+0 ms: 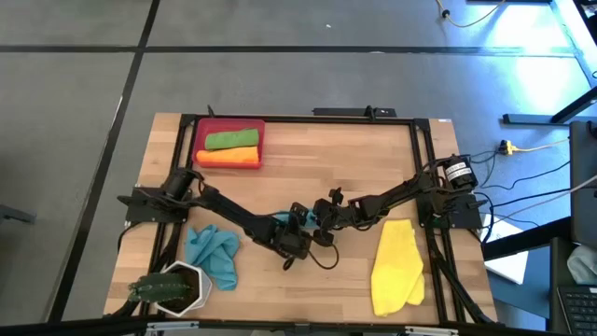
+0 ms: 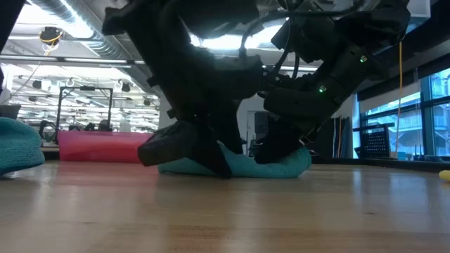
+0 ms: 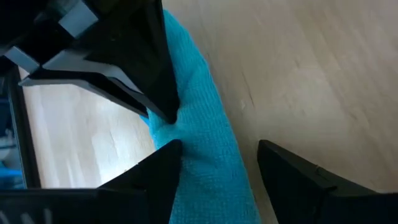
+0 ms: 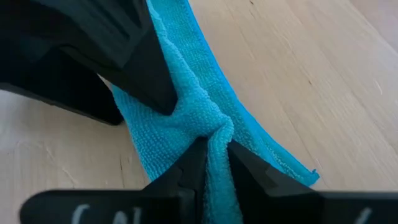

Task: Roll microfiber towels into tight, uniform cylinder then place into a basket
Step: Roll the blue microfiber towel

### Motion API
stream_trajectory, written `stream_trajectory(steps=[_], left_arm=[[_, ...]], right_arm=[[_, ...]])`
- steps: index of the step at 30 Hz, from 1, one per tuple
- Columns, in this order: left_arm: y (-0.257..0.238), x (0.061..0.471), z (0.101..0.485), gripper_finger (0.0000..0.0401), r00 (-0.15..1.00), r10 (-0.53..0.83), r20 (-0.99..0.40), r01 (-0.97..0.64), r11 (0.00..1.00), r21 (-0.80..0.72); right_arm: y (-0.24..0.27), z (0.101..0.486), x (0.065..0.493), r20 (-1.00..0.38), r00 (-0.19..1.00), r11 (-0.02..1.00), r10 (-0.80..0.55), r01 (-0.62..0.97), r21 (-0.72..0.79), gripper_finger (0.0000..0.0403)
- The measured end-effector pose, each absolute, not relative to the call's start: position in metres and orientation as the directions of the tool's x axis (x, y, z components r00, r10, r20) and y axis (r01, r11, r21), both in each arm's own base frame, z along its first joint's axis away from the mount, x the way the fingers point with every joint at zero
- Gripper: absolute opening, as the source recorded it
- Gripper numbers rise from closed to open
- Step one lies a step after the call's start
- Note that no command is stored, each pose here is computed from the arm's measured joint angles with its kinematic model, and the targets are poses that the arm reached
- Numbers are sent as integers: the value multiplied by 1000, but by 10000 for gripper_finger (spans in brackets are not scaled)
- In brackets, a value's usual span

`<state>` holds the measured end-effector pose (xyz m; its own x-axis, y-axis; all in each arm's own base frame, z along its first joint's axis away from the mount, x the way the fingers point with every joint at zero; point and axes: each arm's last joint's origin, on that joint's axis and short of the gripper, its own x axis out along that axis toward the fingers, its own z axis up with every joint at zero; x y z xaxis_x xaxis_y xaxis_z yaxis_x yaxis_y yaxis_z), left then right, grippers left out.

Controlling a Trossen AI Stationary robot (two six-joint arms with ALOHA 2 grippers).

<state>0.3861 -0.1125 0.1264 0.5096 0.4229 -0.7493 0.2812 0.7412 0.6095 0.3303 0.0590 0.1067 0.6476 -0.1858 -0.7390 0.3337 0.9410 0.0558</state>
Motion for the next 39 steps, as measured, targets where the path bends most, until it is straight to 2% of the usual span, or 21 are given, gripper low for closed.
stream_trajectory(steps=[9, 19, 24, 31, 39], left_arm=[[-95, 395, 115, 206, 413, 474, -778, 184, 793, 581], [-88, 396, 113, 198, 394, 490, -777, 143, 803, 579], [-87, 395, 112, 147, 385, 489, -783, 140, 807, 573], [-82, 395, 110, 21, 369, 471, -802, 146, 822, 550], [-79, 395, 110, 5, 367, 476, -799, 150, 818, 556]], right_arm=[[59, 106, 330, -742, 647, 939, -176, 336, 71, 60], [60, 106, 330, -745, 647, 943, -160, 323, 77, 60], [60, 111, 330, -734, 661, 947, -159, 312, 76, 60], [60, 133, 327, -698, 697, 947, -164, 309, 86, 60], [59, 169, 305, -715, 677, 948, -176, 312, 61, 60]])
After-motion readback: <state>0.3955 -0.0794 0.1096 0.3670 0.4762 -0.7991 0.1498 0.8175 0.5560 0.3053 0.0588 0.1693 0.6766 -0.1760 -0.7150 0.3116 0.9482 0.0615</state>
